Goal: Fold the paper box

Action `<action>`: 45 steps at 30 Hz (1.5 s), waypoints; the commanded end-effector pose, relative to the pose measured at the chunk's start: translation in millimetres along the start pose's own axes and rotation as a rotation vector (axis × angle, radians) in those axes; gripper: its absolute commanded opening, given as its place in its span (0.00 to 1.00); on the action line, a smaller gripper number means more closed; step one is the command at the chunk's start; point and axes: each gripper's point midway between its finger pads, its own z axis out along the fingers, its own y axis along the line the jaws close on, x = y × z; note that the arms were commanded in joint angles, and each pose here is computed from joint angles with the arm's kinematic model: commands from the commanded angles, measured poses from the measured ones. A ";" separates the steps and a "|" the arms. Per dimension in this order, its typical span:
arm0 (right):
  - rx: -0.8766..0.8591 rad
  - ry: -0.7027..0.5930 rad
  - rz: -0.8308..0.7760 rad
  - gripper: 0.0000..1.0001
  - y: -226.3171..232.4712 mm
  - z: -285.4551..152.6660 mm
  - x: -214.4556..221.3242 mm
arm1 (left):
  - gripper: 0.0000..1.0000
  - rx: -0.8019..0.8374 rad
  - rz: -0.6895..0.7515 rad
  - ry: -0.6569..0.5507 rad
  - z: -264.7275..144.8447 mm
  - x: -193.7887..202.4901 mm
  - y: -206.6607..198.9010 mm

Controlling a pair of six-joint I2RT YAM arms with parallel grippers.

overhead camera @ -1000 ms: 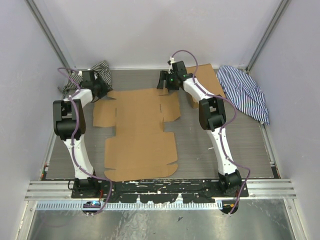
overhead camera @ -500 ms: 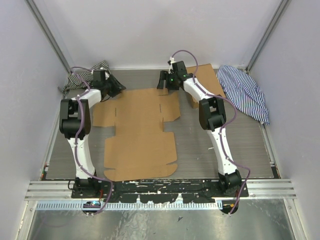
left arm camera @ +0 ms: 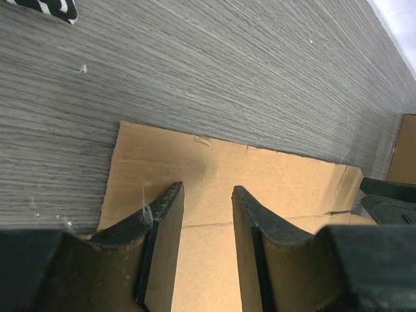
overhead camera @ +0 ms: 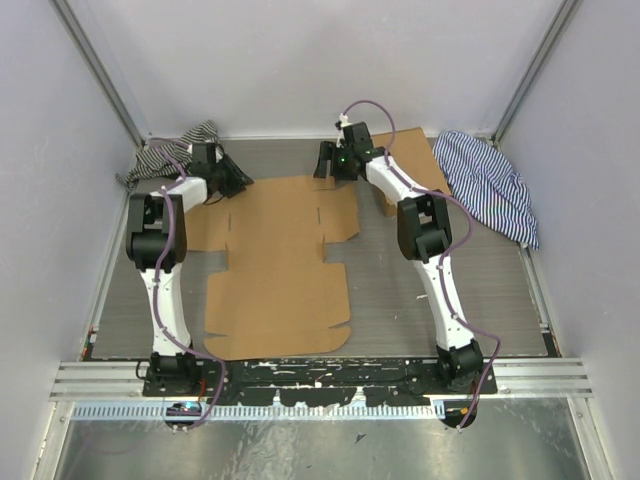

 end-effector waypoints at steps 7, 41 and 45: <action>-0.170 0.008 0.010 0.75 42.4 -30.7 -2.3 | 0.44 -0.135 -0.007 0.102 3.2 36.0 39.0; -0.354 0.019 -0.020 0.74 113.5 -31.8 2.2 | 0.43 -0.127 -0.013 0.126 -1.3 50.3 39.1; -0.314 0.049 -0.007 0.74 102.3 -12.1 20.6 | 0.43 -0.128 -0.014 0.126 -3.1 50.5 39.2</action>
